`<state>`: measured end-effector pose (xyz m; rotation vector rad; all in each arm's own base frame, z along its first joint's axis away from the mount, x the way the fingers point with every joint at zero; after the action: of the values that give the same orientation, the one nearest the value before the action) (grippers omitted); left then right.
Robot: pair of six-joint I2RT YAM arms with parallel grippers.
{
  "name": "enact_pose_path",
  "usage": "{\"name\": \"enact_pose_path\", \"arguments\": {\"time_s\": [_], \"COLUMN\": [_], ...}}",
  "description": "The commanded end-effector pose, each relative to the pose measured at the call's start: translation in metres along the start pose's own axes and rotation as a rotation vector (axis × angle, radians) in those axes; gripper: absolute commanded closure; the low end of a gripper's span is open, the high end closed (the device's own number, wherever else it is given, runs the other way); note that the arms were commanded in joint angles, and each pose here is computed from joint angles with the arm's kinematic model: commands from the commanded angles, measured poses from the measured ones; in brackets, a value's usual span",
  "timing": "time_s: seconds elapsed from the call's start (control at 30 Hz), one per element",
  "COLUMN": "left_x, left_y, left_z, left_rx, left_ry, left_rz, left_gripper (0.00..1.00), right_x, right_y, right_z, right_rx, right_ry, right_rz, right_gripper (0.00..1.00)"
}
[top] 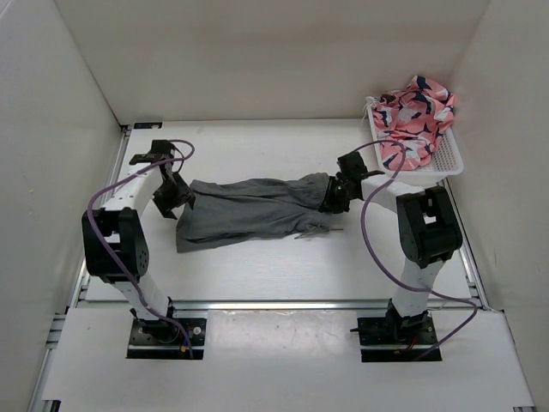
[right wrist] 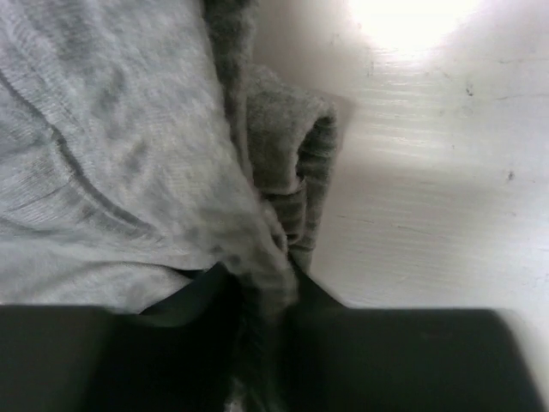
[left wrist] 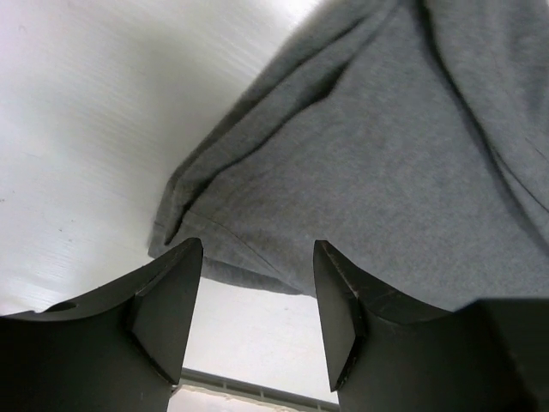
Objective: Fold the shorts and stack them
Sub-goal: Fold the shorts
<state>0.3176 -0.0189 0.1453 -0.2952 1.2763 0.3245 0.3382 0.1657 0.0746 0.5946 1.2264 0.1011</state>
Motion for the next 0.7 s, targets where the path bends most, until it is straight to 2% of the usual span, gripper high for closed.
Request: {"name": "enact_pose_path", "arguments": {"time_s": [0.0,0.07,0.3,0.4,0.5,0.67], "left_x": [0.010,0.012,0.008,0.008,0.017,0.045], "left_y": [0.004,0.008,0.010,-0.007,-0.026,-0.043], "left_z": [0.003,0.002,-0.001,-0.011,-0.019,-0.024], "left_rx": [-0.023,-0.035,-0.025,0.020,0.050,0.084], "left_ry": [0.004,0.015,0.016,0.024,0.048,0.114], "left_rz": [-0.040,-0.042,-0.060,-0.085,-0.101,-0.108], "left_gripper": [0.35,0.35,0.36,0.36,0.40,0.57], "right_x": [0.007,0.006,-0.037,-0.060,-0.076,-0.092], "right_y": [-0.004,-0.009,-0.041,-0.043,-0.036,-0.009], "right_z": [0.013,0.011,0.016,0.019,0.025,0.032], "right_rx": [-0.007,-0.011,-0.015,-0.058,-0.082,-0.157], "right_ry": [-0.070,-0.066,-0.152,-0.202,-0.227,-0.276], "right_rz": [-0.055,-0.083,-0.218,-0.268,-0.265,-0.287], "right_gripper": [0.86,1.00,1.00,1.00,1.00,1.00]}}
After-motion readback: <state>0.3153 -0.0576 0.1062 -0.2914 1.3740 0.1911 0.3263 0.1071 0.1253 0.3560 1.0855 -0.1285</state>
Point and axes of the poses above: each gripper's point midway between its finger pads, its own x axis out along the fingers, its own y axis along the line the jaws close on, z = x × y, the point moved 6 cm from there along -x, back along the fingers, and after that the axes turned 11 degrees about x, right-handed, at the moved point
